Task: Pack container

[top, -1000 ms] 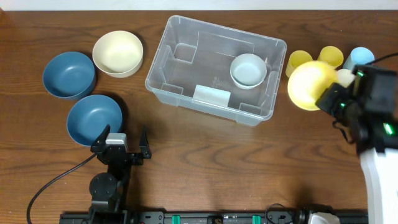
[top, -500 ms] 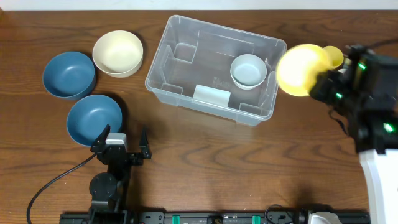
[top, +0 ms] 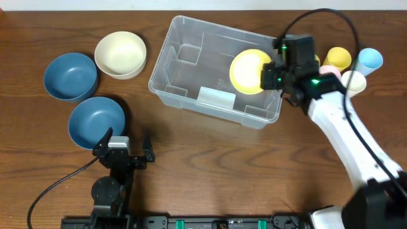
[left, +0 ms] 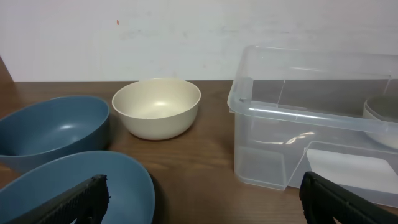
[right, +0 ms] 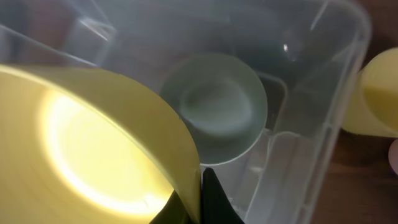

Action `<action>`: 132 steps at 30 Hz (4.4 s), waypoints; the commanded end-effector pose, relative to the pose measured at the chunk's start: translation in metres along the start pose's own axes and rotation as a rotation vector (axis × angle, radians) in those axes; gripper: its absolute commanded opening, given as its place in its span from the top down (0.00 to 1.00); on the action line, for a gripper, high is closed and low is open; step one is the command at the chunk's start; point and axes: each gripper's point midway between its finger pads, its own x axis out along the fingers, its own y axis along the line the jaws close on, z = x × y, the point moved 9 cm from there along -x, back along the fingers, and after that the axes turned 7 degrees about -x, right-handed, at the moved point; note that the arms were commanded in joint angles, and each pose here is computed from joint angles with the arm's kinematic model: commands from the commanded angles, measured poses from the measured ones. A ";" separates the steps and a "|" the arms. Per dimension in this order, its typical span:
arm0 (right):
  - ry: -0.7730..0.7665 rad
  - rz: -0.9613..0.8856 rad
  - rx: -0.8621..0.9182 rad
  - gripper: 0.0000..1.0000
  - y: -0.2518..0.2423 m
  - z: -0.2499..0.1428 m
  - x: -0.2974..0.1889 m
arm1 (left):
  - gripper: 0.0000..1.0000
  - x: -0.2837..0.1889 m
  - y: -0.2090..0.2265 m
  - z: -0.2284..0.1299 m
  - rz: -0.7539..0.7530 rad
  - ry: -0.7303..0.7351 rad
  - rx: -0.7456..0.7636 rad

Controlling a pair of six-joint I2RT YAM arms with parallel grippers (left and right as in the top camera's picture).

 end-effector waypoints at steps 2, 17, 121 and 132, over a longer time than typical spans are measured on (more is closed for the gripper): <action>-0.065 -0.105 -0.035 0.99 -0.001 0.027 0.002 | 0.02 0.001 0.004 -0.012 0.023 0.047 0.015; 0.061 -0.204 -0.053 0.99 -0.010 0.015 0.060 | 0.02 0.001 0.004 -0.012 0.024 0.047 0.015; 0.497 0.300 -0.327 0.59 0.107 -0.032 -0.035 | 0.02 0.001 0.004 -0.012 0.024 0.047 0.015; 0.611 0.268 -0.415 0.60 0.130 -0.064 -0.043 | 0.02 0.001 0.004 -0.012 0.023 0.047 0.015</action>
